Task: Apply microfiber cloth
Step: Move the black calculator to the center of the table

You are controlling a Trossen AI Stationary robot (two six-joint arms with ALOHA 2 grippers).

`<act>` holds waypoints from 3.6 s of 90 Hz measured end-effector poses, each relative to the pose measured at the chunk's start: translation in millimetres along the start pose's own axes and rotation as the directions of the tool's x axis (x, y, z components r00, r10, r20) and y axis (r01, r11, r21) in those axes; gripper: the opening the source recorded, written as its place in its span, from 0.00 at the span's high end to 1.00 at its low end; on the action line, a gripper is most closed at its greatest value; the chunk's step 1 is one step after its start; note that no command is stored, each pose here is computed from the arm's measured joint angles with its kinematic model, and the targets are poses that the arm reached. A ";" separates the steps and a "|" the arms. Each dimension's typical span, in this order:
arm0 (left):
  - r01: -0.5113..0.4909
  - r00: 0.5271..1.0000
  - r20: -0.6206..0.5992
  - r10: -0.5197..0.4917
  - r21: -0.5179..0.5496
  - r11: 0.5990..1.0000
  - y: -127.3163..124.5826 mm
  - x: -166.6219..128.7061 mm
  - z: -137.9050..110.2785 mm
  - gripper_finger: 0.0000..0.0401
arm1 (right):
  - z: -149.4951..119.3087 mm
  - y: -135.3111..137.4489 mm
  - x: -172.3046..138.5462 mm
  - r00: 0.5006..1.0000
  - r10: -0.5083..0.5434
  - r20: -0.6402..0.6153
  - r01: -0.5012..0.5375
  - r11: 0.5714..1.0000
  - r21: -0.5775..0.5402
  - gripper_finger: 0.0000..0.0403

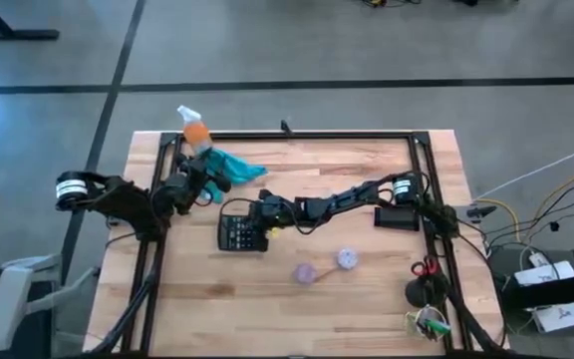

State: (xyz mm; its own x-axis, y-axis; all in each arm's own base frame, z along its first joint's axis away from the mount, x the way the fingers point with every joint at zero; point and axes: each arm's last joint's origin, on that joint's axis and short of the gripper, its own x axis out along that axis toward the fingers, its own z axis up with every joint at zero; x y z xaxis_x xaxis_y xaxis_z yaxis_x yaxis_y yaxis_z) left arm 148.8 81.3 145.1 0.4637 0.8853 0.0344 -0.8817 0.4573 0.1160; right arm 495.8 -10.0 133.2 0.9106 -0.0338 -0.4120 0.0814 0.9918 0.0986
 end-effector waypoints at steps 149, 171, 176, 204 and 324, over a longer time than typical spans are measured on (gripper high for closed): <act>0.694 0.621 -0.497 -0.606 -0.010 0.719 -35.5 7.7 -26.2 0.89 | 15.9 14.9 -74.2 0.843 -0.251 -0.475 0.263 0.964 -0.042 1.00; 0.796 0.421 -0.511 -0.749 -0.188 0.576 -59.1 20.9 -13.0 0.97 | 18.6 15.2 -75.2 0.848 -0.248 -0.469 0.254 0.966 -0.053 1.00; 0.798 0.409 -0.534 -0.740 -0.185 0.574 -63.0 23.5 -12.7 0.98 | 19.2 15.3 -75.5 0.849 -0.247 -0.468 0.252 0.966 -0.053 1.00; 0.663 0.340 -0.758 -0.557 -0.227 0.714 -67.3 33.4 12.1 1.00 | 15.2 14.9 -78.6 0.821 -0.253 -0.512 0.254 0.965 -0.070 1.00; 0.846 0.280 -0.654 -0.702 -0.178 0.503 -166.1 19.1 5.5 1.00 | 42.4 46.2 -163.7 0.680 -0.082 -0.729 0.058 0.997 -0.057 1.00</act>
State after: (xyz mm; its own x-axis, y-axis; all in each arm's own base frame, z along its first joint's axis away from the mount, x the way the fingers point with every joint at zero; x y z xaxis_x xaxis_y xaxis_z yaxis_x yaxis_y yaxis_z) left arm 304.6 21.8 131.9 0.6924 -0.0180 -0.7213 -0.0669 0.9938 -0.0889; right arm 367.7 36.2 243.5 0.3170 -0.0141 -0.9483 0.1109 0.9936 0.0223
